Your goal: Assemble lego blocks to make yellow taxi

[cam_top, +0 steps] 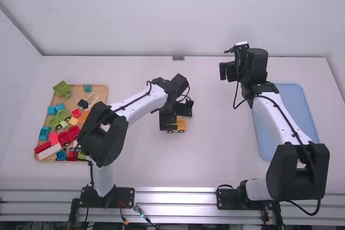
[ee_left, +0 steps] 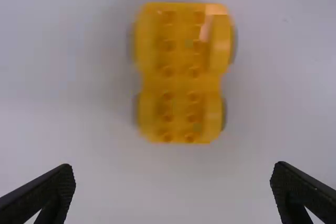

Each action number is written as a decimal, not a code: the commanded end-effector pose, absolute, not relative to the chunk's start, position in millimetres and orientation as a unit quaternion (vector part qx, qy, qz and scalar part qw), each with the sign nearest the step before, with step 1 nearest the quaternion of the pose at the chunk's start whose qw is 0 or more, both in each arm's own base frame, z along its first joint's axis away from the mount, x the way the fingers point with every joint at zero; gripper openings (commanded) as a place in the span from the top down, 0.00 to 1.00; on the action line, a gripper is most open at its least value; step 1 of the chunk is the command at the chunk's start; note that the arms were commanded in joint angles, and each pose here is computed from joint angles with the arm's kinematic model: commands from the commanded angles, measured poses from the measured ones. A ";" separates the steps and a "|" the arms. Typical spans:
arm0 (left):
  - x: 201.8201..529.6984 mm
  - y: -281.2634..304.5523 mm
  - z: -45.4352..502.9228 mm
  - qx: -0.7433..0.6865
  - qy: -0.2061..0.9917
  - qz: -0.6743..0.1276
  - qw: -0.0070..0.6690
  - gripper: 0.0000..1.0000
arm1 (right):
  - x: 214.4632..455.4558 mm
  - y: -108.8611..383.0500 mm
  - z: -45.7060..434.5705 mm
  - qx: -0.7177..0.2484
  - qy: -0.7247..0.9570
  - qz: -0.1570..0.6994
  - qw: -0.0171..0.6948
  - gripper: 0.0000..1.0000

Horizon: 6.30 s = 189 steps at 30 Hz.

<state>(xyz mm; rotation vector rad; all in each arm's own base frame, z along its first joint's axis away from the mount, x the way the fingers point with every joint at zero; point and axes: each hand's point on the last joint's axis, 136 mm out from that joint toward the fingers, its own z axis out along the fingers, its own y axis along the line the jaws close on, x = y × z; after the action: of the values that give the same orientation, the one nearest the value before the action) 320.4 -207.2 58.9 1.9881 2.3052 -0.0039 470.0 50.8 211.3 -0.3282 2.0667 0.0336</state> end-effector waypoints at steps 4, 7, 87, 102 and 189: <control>390.6 -129.0 132.8 0.448 0.881 0.052 0.145 0.01 | 473.3 50.2 241.0 -0.133 0.838 0.010 0.528 0.01; 417.2 -64.5 154.7 0.315 0.930 0.095 0.165 0.01 | 473.4 50.3 241.5 -0.133 0.838 0.011 0.529 0.01; 269.3 180.7 25.1 -0.465 0.884 0.044 0.009 0.42 | 481.7 52.2 260.5 -0.133 0.815 0.009 0.565 0.01; 286.6 219.4 33.4 -0.483 0.871 0.043 0.077 0.43 | 480.6 52.6 257.9 -0.133 0.818 0.010 0.560 0.01; 331.9 215.6 60.0 -0.451 0.871 0.015 0.193 0.98 | 477.8 60.6 255.3 -0.147 0.818 0.032 0.555 0.01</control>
<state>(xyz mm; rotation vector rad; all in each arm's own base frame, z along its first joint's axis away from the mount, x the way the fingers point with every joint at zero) 316.8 221.7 23.7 -1.3519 2.4988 0.0497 475.4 58.4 224.3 -0.3504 2.0022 0.0702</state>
